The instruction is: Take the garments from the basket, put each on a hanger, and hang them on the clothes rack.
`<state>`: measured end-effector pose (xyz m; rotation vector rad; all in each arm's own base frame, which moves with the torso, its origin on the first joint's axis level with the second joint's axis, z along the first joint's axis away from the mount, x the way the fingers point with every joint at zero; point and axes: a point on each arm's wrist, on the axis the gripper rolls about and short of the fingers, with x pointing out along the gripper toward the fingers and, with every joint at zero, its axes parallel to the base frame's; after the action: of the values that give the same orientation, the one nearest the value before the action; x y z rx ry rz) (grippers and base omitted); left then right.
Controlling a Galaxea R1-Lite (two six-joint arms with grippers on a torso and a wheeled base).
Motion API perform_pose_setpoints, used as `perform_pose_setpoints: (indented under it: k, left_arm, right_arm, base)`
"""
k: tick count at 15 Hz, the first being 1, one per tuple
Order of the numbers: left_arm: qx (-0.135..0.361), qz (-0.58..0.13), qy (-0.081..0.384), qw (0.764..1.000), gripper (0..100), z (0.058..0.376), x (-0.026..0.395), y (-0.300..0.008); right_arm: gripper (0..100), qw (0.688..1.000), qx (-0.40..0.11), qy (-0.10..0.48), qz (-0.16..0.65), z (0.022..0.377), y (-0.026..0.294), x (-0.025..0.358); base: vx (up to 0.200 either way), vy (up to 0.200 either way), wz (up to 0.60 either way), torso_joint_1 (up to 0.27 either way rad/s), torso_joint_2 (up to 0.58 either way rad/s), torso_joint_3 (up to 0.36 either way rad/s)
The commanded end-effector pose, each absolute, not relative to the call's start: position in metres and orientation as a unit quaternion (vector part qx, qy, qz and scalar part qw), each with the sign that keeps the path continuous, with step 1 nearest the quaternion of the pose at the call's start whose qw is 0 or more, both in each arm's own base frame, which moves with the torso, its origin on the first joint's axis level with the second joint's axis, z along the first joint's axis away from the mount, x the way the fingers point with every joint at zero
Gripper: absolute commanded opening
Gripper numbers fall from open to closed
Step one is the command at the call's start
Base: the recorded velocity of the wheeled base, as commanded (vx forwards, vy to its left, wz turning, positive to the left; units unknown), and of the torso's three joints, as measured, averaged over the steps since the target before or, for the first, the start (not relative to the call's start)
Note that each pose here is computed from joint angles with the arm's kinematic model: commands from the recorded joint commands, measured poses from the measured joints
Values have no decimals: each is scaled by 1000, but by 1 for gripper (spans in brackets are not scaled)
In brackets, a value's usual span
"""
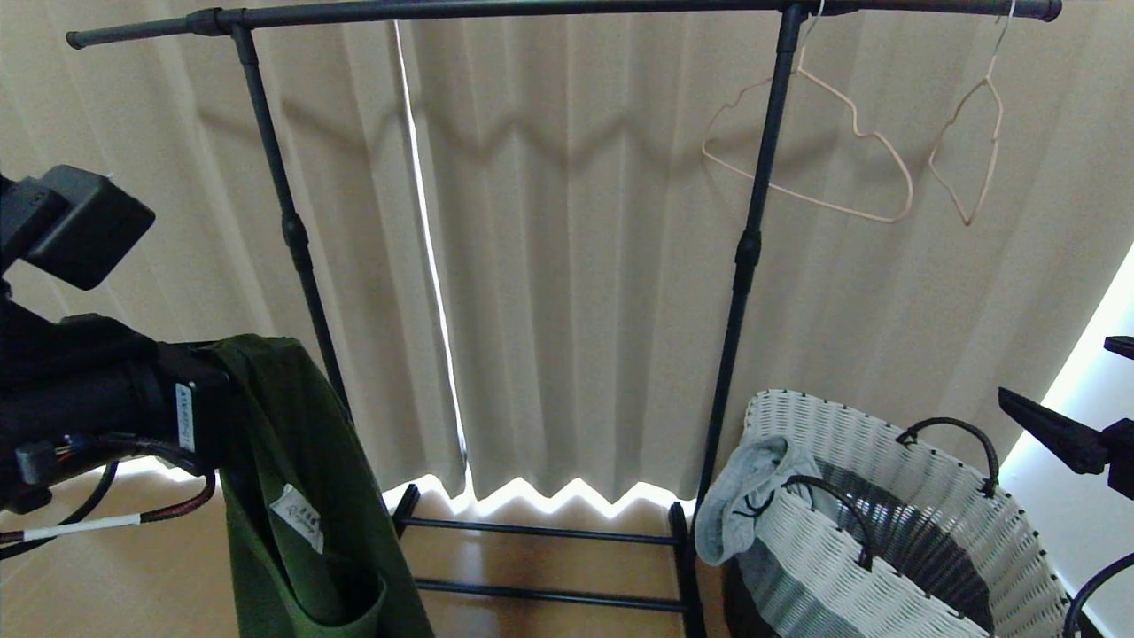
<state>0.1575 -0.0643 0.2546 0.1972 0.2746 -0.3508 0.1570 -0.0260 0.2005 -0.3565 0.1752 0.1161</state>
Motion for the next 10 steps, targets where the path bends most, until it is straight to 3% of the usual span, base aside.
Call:
perform_pose_setpoints:
  k: [1, 5, 10]
  left_arm:
    - [101, -175, 126, 971, 0, 257, 153, -63]
    - [113, -178, 127, 969, 0, 250, 148, -61]
    - [154, -182, 110, 965, 0, 231, 144, -59]
  right_arm:
    - [100, 979, -175, 86, 60, 202, -26, 159]
    - [100, 980, -165, 89, 60, 200, -26, 158]
    - [100, 982, -152, 95, 58, 199, -26, 158]
  base:
    - [0, 0, 0, 0, 0, 0]
    - [0, 0, 0, 15, -52, -37]
    - [0, 0, 0, 101, -364, -274]
